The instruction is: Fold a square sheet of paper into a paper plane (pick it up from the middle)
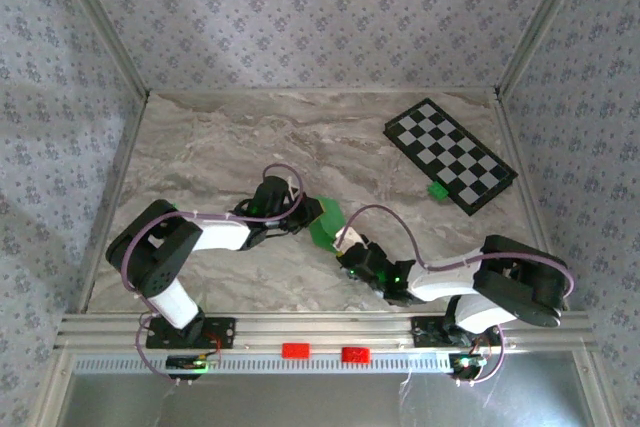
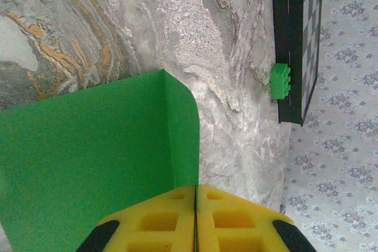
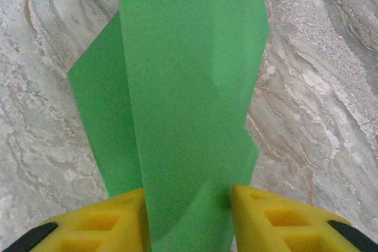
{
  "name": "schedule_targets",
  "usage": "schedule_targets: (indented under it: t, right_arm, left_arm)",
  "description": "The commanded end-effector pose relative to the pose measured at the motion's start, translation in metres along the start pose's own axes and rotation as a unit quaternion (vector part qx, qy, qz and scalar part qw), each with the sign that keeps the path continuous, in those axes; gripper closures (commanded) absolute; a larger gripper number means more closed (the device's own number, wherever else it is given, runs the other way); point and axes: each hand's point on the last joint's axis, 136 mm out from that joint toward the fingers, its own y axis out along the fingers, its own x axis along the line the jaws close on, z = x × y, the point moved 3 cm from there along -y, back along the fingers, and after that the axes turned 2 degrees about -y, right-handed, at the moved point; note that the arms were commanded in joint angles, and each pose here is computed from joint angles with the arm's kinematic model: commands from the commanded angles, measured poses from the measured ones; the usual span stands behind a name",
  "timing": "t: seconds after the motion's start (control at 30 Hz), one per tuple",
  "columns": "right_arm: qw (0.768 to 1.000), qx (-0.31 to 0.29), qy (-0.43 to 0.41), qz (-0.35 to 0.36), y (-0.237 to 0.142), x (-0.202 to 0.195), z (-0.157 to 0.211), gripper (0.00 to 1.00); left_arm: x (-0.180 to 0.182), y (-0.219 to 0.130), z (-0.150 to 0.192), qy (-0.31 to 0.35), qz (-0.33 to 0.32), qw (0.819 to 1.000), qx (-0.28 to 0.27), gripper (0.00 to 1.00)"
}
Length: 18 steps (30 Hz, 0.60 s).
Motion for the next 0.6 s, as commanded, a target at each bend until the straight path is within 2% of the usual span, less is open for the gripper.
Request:
schedule_targets:
  t: [0.0,0.1,0.2,0.37,0.57]
  right_arm:
    - [1.000,-0.005,0.019,-0.019,-0.005,0.003,0.005,0.64]
    - [1.000,-0.006,0.017,-0.017,-0.005,0.001,0.009,0.66]
    - [0.999,-0.019,0.025,-0.024,-0.005,0.003,0.007,0.71]
    - [0.999,-0.019,0.021,-0.038,-0.004,0.006,0.003,0.67]
    - [0.998,-0.027,0.034,-0.038,-0.002,0.003,-0.003,0.76]
  left_arm:
    - [-0.012,0.004,-0.005,0.006,0.015,1.000,0.006,0.93]
    - [-0.008,0.004,-0.004,0.007,0.006,1.000,0.006,0.93]
    - [-0.007,0.004,-0.004,0.004,0.006,1.000,0.005,0.93]
    - [-0.005,0.004,-0.005,0.007,-0.004,1.000,0.005,0.93]
    - [-0.003,0.007,-0.001,0.000,-0.001,1.000,0.011,0.94]
